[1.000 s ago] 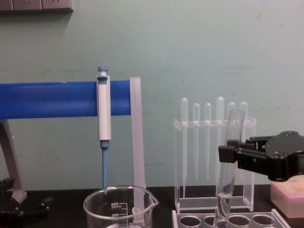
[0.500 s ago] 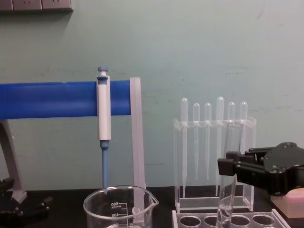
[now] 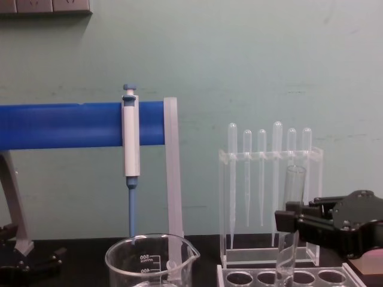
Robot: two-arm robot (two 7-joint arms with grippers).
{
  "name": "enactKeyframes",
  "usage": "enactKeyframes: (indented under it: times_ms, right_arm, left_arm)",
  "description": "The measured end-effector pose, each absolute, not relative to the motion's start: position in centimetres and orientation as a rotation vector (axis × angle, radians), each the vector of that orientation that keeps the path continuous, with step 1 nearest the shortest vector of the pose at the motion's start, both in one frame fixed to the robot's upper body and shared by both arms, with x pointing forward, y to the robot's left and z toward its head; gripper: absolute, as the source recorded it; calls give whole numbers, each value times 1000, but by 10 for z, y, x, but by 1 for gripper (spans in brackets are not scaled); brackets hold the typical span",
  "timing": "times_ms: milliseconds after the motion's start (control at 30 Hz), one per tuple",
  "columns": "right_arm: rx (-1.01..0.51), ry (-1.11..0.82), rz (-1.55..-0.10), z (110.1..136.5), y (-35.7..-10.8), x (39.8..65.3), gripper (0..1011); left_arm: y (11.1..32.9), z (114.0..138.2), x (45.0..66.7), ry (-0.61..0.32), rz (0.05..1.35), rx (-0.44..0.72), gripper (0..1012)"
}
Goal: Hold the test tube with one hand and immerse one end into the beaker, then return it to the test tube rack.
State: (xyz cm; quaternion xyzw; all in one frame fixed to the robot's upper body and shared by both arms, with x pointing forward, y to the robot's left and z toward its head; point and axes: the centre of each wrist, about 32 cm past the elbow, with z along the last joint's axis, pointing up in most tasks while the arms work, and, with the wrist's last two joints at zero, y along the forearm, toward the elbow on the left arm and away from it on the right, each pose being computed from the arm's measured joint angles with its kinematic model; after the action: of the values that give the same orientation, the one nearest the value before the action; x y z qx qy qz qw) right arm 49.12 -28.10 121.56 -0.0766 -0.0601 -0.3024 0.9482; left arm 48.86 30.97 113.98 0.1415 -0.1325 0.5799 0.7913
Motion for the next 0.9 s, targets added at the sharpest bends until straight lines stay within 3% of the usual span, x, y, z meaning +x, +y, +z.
enactKeyframes:
  times_ms: [900]
  right_arm:
    - [-171, -104, -618, 1202, -282, 493, 224]
  left_arm:
    - [310, 1140, 489, -285, 1248, 304, 1000]
